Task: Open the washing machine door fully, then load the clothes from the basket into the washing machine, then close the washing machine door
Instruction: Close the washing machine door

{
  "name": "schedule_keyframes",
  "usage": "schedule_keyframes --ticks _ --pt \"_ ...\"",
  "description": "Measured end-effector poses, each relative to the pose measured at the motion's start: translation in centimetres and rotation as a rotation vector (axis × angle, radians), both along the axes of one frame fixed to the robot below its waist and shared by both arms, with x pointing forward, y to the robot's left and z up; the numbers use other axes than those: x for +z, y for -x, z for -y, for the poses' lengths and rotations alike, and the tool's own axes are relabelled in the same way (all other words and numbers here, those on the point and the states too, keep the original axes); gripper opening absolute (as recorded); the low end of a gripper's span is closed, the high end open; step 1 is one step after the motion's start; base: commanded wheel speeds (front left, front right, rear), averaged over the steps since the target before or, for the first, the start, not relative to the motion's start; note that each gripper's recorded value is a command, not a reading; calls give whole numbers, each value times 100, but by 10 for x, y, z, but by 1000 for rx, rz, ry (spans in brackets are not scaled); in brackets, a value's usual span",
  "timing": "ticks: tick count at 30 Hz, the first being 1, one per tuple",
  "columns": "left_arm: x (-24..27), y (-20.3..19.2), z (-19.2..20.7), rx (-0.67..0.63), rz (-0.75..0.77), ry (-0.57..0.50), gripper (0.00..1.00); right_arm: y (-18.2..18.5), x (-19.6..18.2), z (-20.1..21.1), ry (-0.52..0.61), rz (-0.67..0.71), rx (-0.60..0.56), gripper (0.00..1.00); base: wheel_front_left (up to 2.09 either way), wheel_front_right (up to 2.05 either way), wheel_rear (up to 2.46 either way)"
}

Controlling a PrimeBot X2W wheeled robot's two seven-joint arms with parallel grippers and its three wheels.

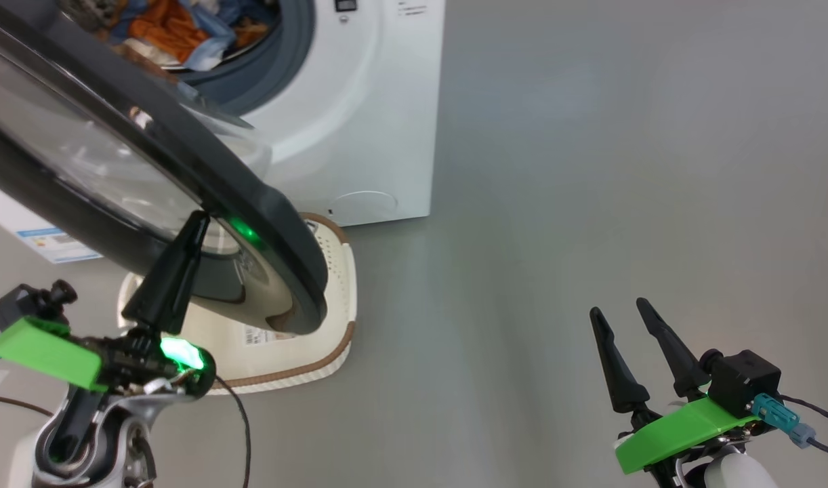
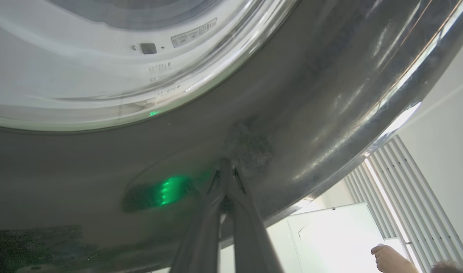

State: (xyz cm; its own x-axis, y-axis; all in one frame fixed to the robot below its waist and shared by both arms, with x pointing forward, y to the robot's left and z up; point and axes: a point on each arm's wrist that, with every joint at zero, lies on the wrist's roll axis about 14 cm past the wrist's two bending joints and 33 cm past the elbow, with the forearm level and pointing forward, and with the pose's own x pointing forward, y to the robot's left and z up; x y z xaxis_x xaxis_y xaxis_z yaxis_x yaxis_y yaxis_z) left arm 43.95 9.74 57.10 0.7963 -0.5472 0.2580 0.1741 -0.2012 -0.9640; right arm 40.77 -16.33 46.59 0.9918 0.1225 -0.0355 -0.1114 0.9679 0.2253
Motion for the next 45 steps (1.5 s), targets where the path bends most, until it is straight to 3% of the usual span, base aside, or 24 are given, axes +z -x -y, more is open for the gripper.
schedule_keyframes --ticks 13,22,45 --pt "2 -49 30 35 -24 55 0 13 -5 26 7 -20 -80 100 0 0 0" --pt "7 -56 29 86 -15 39 0 10 1 30 3 -1 -94 100 0 0 0" --pt "-12 21 -44 392 -47 -124 0 13 31 5 -37 84 -40 100 0 0 0"
